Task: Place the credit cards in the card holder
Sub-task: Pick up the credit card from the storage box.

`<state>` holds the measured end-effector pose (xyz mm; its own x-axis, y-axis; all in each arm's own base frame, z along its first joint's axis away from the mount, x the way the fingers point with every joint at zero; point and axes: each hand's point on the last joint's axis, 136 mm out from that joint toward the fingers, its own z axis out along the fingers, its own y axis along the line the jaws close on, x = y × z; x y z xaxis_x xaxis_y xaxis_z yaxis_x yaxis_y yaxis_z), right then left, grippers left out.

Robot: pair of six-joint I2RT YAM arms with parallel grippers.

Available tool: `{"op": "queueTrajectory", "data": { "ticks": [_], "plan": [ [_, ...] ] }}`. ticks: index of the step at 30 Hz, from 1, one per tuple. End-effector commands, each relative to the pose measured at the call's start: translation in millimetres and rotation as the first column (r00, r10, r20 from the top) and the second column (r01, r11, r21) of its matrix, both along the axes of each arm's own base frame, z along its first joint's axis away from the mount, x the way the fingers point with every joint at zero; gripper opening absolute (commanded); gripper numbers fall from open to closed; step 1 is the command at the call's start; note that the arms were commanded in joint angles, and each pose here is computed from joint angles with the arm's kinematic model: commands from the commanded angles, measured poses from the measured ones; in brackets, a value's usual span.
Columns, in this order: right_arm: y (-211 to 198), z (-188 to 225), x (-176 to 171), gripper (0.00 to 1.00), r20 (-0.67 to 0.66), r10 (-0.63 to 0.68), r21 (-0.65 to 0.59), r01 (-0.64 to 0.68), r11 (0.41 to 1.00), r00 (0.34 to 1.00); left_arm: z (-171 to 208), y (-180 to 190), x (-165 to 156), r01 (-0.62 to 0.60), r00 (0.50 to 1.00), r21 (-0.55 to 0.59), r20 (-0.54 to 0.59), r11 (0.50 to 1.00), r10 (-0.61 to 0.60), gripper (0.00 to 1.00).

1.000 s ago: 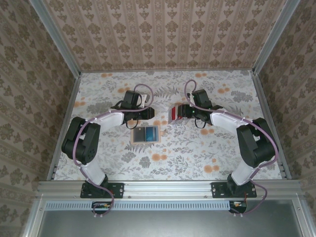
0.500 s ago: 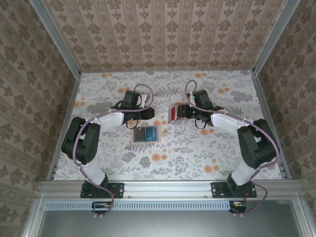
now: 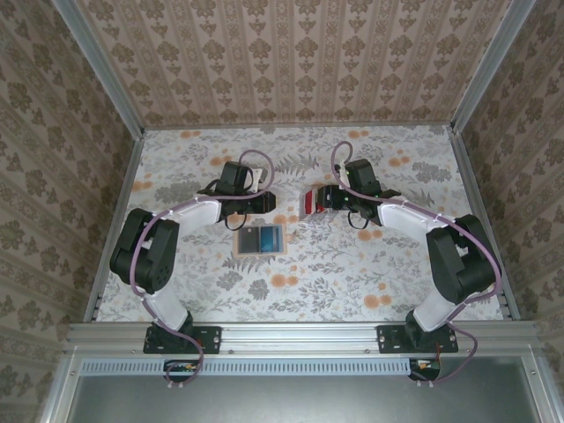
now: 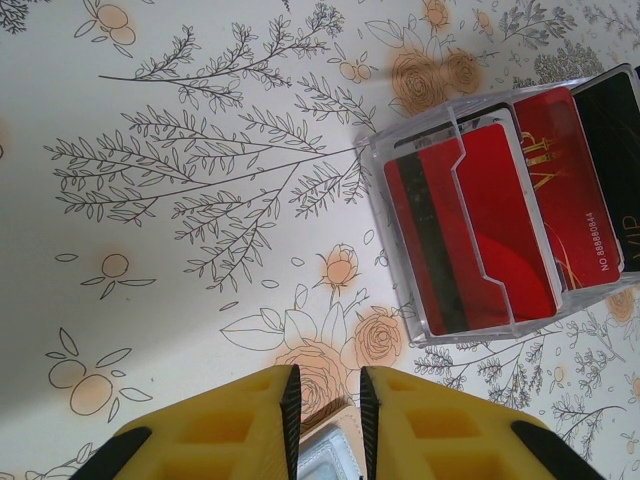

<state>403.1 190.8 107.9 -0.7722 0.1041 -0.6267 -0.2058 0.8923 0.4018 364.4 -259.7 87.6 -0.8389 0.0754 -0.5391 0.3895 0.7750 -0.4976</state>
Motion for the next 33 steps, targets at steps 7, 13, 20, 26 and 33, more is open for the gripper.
{"op": "queueTrajectory", "data": {
  "ticks": [7,13,20,26,33],
  "plan": [
    [4,12,-2,0.36,0.032,0.022,0.019,-0.023,1.000,0.999,-6,-1,-1,0.027,1.000,-0.005,-0.008,1.000,-0.027,0.25],
    [2,11,-2,0.30,0.028,0.009,0.008,-0.010,1.000,1.000,-6,-1,-1,0.027,1.000,-0.003,-0.007,1.000,-0.027,0.25],
    [-1,16,-3,0.19,0.049,0.000,0.010,0.000,1.000,0.999,-5,-1,-2,0.029,1.000,-0.001,-0.007,1.000,-0.029,0.25],
    [-6,22,-4,0.14,0.075,-0.020,0.005,0.020,1.000,0.997,-6,0,-2,0.029,1.000,0.000,-0.008,1.000,-0.029,0.25],
    [-14,30,-6,0.09,0.109,-0.052,-0.001,0.052,0.999,0.993,-5,-1,-2,0.031,1.000,0.000,-0.007,1.000,-0.031,0.25]
  ]
}}
